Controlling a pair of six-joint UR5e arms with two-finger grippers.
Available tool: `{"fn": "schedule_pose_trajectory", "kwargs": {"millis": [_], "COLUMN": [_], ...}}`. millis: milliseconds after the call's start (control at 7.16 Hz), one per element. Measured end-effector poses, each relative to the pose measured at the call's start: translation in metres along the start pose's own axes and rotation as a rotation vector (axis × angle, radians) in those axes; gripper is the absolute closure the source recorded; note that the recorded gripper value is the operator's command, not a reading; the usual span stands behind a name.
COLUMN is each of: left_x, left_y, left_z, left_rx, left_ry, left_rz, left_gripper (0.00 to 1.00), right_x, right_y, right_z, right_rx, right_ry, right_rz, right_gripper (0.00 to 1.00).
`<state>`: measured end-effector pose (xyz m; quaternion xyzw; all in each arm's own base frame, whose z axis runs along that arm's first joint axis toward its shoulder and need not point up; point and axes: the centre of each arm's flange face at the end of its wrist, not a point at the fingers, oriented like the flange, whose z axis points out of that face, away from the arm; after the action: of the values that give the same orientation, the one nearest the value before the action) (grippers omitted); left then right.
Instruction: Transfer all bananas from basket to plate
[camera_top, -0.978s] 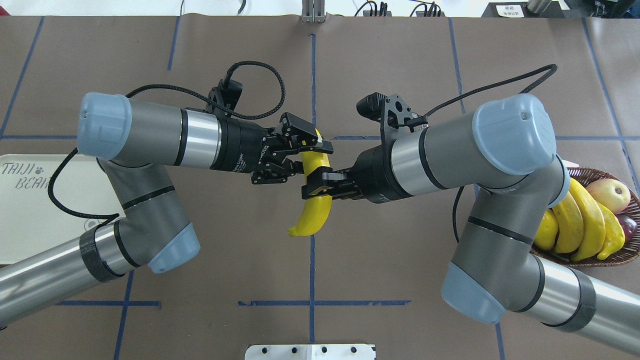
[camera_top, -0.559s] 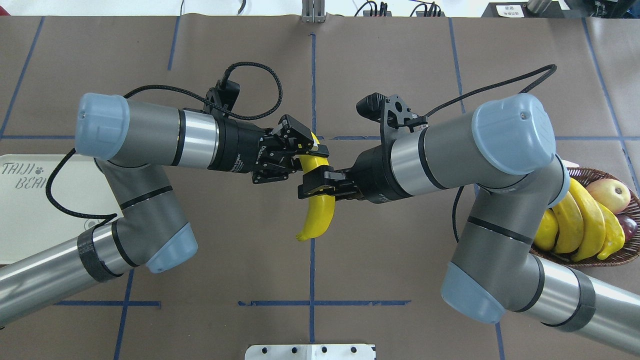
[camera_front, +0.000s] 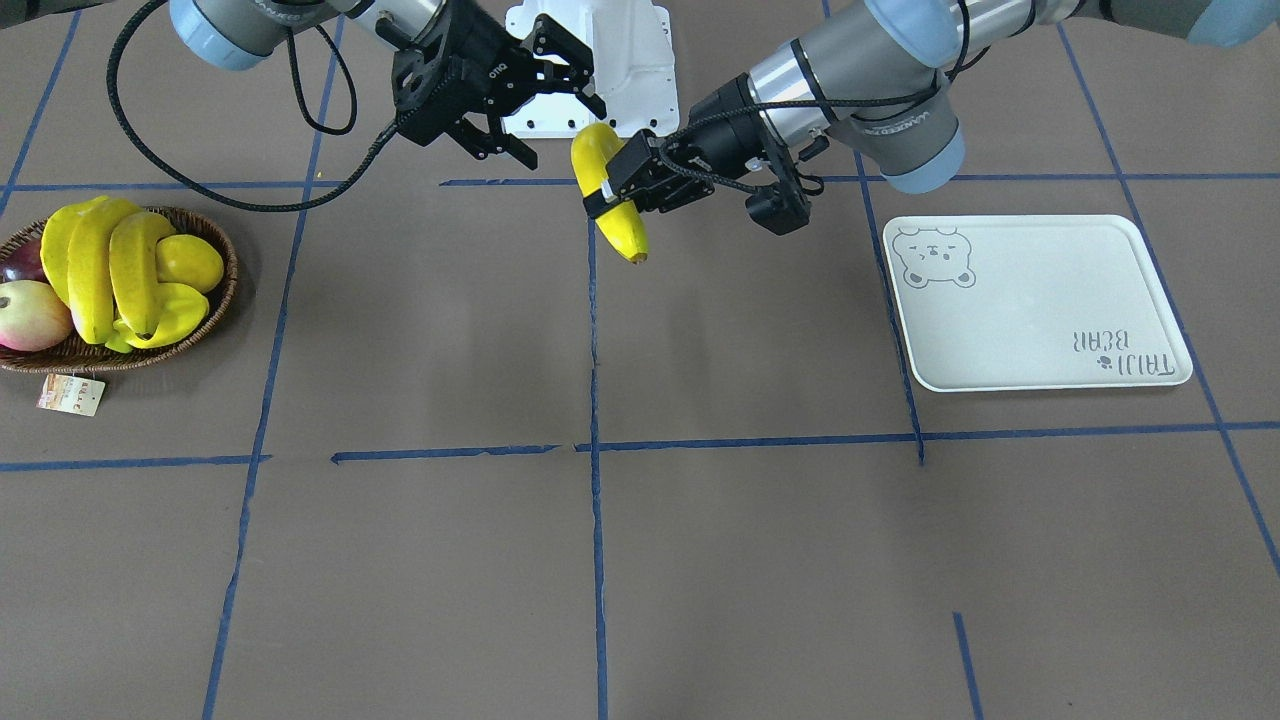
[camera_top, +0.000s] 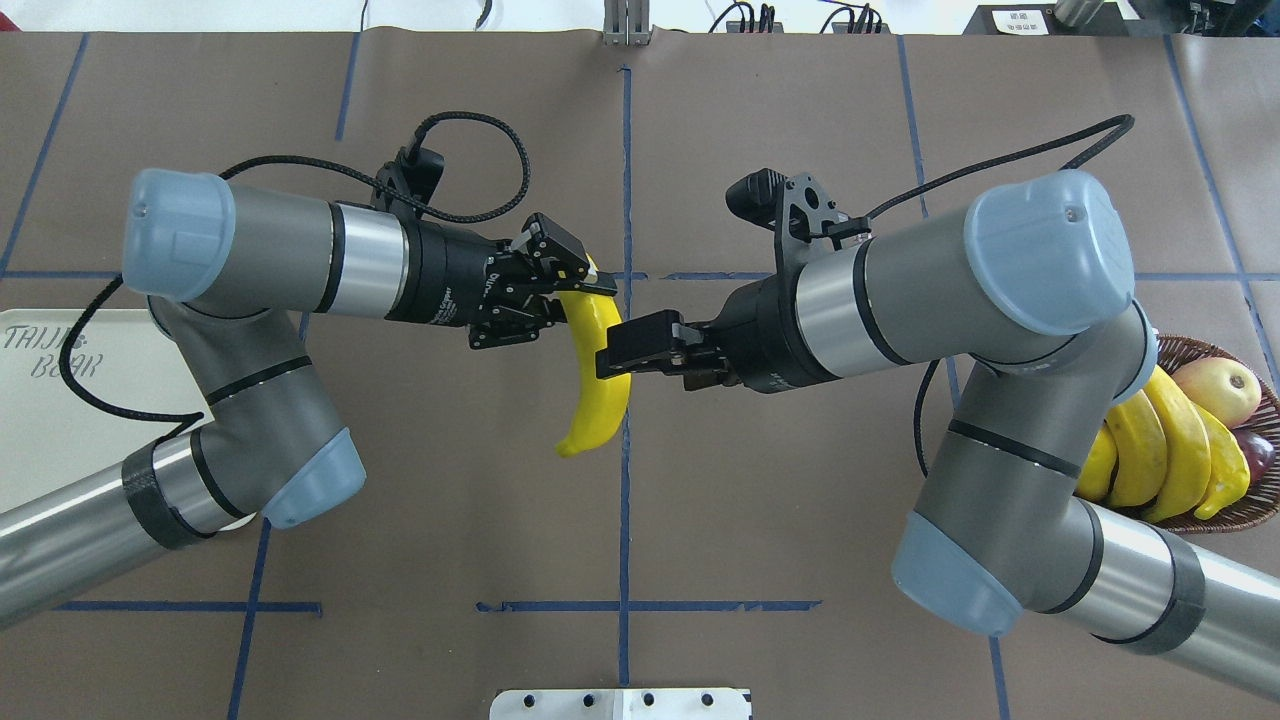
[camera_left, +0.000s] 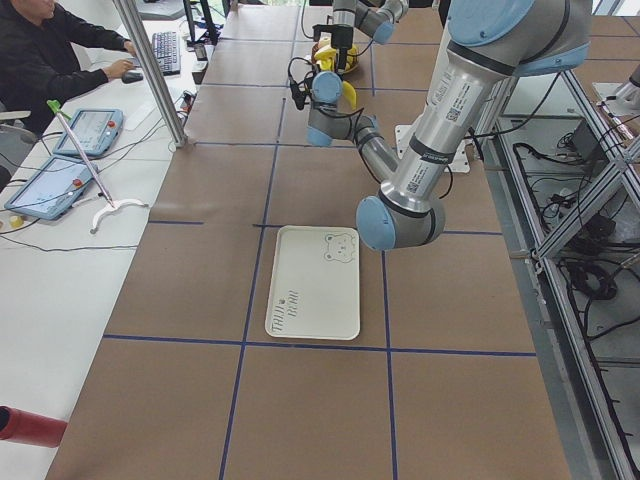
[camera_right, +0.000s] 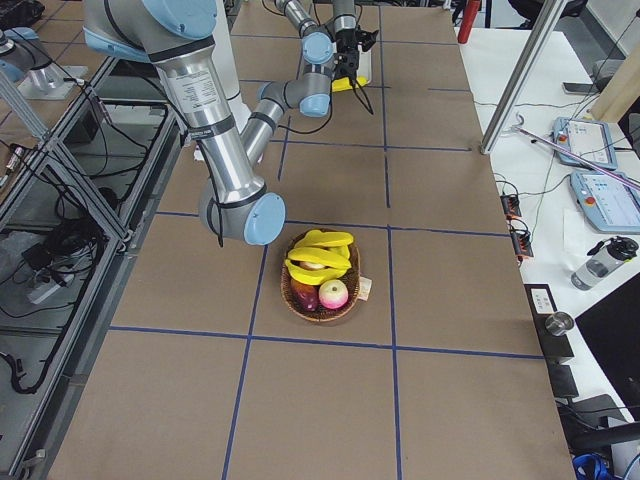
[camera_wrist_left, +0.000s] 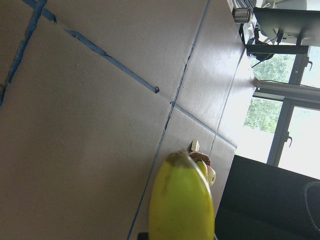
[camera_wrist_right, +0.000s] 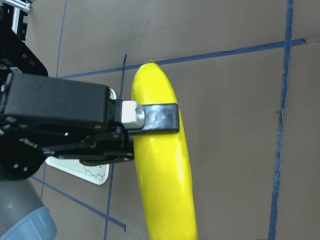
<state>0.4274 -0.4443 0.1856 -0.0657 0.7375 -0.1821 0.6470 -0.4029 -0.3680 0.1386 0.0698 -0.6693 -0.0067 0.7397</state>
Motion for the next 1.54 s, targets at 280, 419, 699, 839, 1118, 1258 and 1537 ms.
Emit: {"fn": "schedule_pose_trajectory", "kwargs": {"millis": [280, 419, 699, 839, 1118, 1258, 1537], "left_x": [-0.029, -0.058, -0.151, -0.196, -0.257, -0.283, -0.326], "left_y": [-0.039, -0.055, -0.096, -0.121, -0.167, -0.186, -0.205], "left_z": [-0.015, -0.038, -0.107, -0.149, -0.229, -0.257, -0.277], "left_rx": [0.114, 0.151, 0.179, 0.189, 0.198, 0.186, 0.171], "left_ry": [-0.227, -0.354, -0.598, -0.694, -0.798, -0.819, -0.864], "left_rz": [0.083, 0.149, 0.272, 0.318, 0.298, 0.259, 0.2], "left_gripper": [1.0, 1.0, 1.0, 1.0, 1.0, 1.0, 1.0], "right_x": [0.006, 0.008, 0.019, 0.025, 0.032, 0.034, 0.035], "right_y": [-0.01, -0.015, -0.025, -0.029, -0.034, -0.035, -0.036], "right_z": [-0.027, -0.039, -0.052, -0.056, -0.061, -0.062, -0.062], "right_rx": [0.03, 0.044, 0.068, 0.078, 0.09, 0.092, 0.094], "right_ry": [0.048, 0.085, 0.135, 0.149, 0.165, 0.17, 0.175], "right_rz": [0.035, 0.057, 0.082, 0.091, 0.103, 0.107, 0.11], "right_gripper": [0.0, 0.0, 0.0, 0.0, 0.0, 0.0, 0.0]}}
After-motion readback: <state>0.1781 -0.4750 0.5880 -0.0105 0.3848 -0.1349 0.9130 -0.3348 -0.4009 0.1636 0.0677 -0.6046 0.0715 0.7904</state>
